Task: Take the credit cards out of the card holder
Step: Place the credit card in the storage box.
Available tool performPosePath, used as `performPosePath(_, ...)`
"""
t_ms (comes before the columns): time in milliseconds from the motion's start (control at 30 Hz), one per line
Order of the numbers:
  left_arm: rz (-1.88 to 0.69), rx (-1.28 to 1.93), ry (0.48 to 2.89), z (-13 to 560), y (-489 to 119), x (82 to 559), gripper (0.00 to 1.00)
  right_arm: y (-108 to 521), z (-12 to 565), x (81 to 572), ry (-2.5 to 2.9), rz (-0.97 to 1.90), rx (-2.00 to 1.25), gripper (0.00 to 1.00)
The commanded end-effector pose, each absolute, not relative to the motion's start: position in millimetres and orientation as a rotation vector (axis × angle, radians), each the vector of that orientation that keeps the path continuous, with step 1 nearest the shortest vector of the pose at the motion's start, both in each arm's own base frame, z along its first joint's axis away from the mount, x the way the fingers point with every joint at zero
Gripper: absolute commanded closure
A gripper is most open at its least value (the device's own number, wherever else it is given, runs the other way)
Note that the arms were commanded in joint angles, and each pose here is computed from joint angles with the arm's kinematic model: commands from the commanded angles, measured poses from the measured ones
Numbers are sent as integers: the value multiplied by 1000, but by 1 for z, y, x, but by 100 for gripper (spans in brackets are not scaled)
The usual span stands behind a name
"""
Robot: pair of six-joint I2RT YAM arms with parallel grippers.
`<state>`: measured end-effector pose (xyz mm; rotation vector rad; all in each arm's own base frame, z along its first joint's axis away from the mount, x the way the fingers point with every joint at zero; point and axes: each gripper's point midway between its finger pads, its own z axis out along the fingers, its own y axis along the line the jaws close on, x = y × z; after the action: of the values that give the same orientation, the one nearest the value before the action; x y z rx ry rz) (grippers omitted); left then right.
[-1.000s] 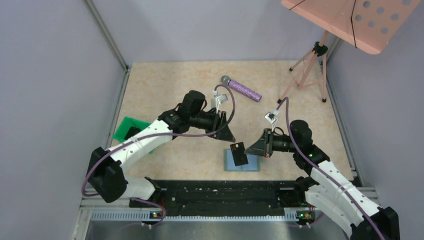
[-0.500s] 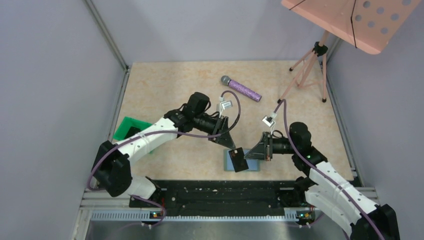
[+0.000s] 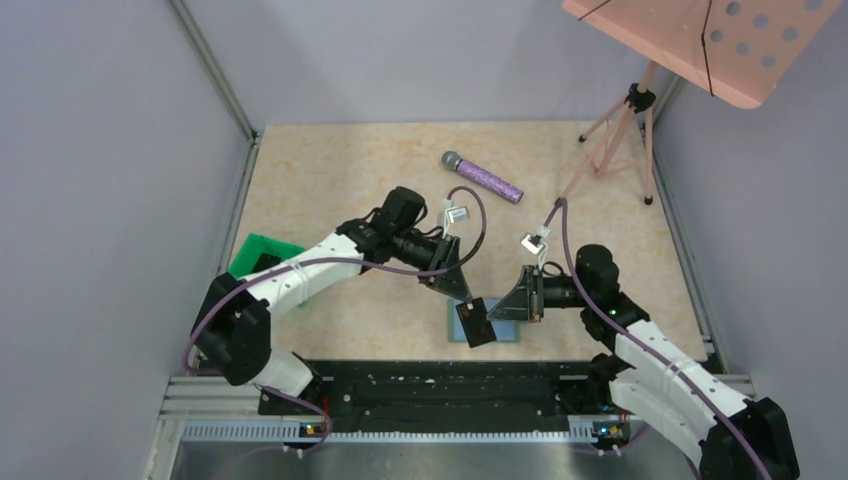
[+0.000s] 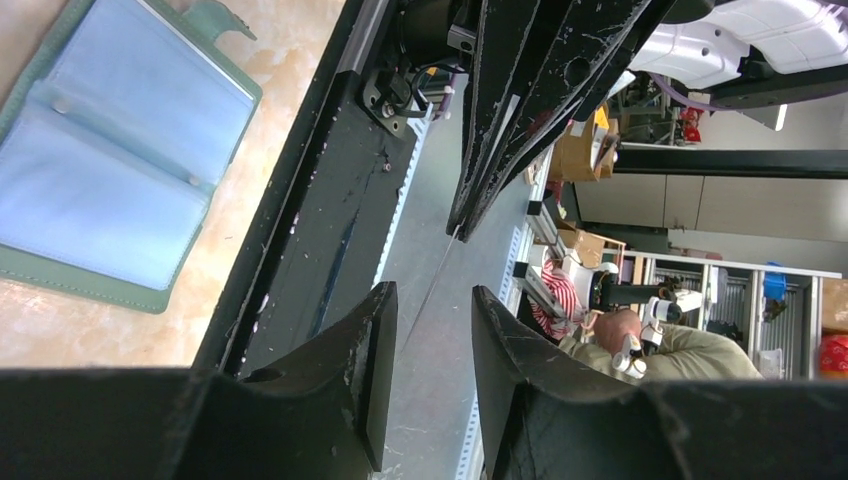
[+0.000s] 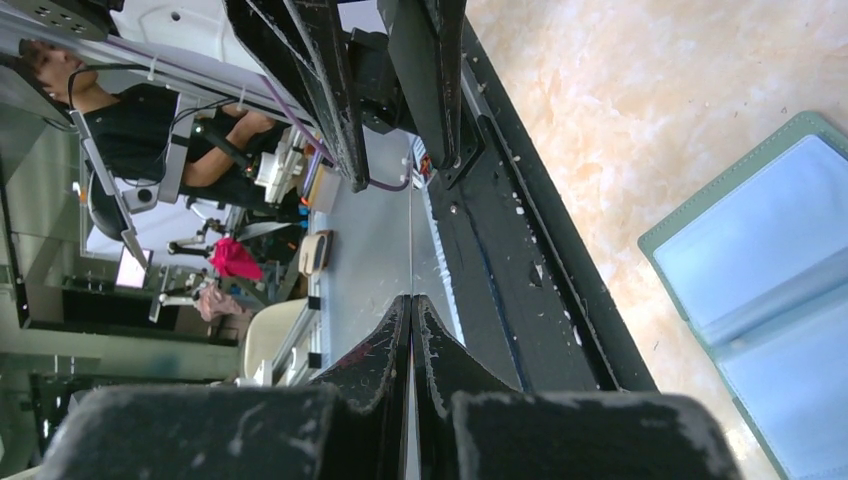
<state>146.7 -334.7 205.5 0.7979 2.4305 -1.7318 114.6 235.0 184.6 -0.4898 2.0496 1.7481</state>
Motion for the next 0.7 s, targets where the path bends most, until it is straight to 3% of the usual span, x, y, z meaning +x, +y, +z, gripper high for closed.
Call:
performPosePath(0, -1770, 872, 2363, 210, -340, 144, 63, 236, 193, 118, 1992, 1758, -525, 100)
performPosePath(233, -1783, 879, 2379, 206, -342, 140, 70, 237, 191, 118, 2001, 1768, -521, 100)
performPosePath(467, -1791, 898, 2382, 202, -346, 139, 71, 237, 192, 118, 2004, 1772, -515, 100)
performPosePath(600, -1793, 904, 2362, 204, -347, 139, 97, 237, 188, 119, 2018, 1770, -498, 100)
performPosePath(667, -1777, 893, 2357, 206, -347, 141, 100, 237, 186, 121, 2028, 1757, -474, 100)
